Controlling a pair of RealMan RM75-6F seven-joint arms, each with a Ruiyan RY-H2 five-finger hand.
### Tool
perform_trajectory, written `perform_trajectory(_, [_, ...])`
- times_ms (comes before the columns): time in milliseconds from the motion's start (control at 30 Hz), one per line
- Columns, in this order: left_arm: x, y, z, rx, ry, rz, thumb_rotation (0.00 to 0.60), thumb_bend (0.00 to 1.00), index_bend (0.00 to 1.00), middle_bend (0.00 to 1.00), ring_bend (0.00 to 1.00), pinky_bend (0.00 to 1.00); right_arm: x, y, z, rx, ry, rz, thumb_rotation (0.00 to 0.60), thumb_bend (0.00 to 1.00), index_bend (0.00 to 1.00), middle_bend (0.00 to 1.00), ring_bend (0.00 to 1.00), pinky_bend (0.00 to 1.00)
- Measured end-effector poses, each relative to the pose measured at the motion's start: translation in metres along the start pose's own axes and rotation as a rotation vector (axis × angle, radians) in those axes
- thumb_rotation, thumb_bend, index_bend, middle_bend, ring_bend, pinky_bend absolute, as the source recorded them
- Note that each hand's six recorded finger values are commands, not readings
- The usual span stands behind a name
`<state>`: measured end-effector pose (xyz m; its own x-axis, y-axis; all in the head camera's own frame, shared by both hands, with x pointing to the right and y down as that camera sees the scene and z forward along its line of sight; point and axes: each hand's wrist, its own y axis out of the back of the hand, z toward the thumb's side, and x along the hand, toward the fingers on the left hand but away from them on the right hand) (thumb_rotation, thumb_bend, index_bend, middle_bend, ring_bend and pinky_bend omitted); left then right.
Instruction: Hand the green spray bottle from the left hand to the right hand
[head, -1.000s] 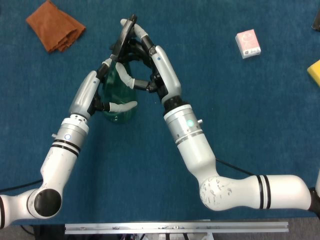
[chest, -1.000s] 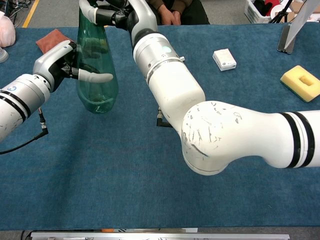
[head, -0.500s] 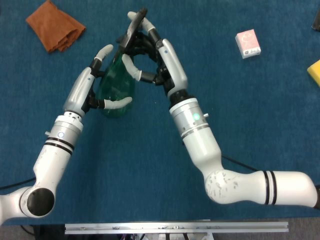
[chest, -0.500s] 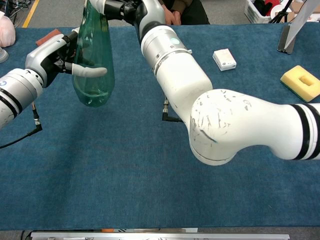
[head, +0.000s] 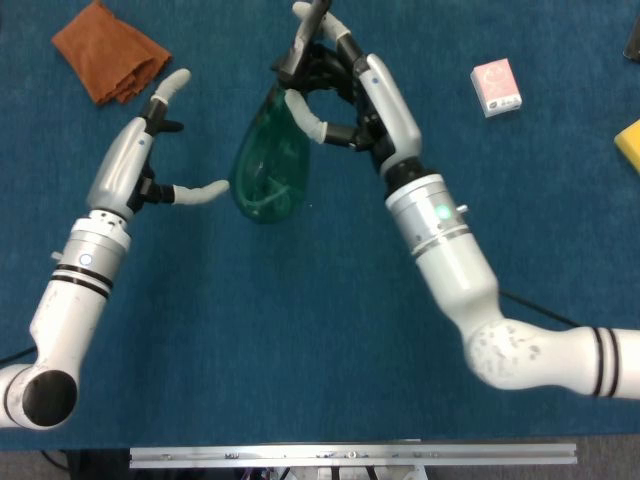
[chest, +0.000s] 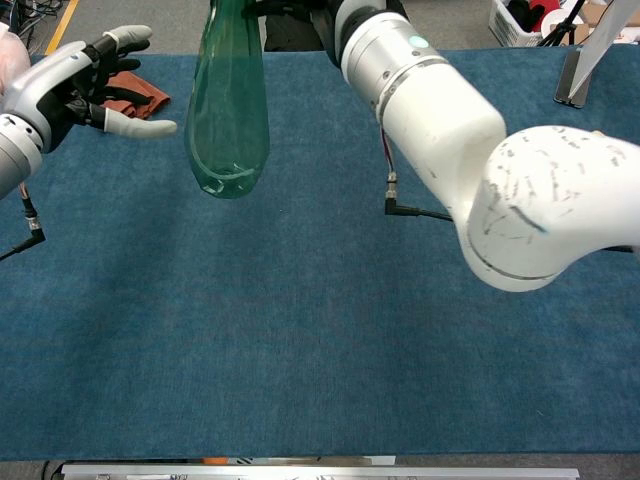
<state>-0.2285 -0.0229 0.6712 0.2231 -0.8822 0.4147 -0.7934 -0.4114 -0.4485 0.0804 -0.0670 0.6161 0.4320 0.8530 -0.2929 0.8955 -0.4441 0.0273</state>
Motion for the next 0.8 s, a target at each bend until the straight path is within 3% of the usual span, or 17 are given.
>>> perform_trajectory(500, [-0.005,0.013,-0.006,0.101,-0.025,-0.009,0.6,0.13,0.0,0.0,0.0,0.2,0.04,0.052,0.009,0.076,-0.056,0.116,0.6,0.77,0.44,0.41,0.36,0.37])
perform_trajectory(800, [-0.018,0.014,-0.012,0.126,-0.033,-0.028,0.599,0.14,0.0,0.0,0.0,0.2,0.073,0.089,0.009,0.091,-0.081,0.138,0.6,0.76,0.44,0.41,0.36,0.37])
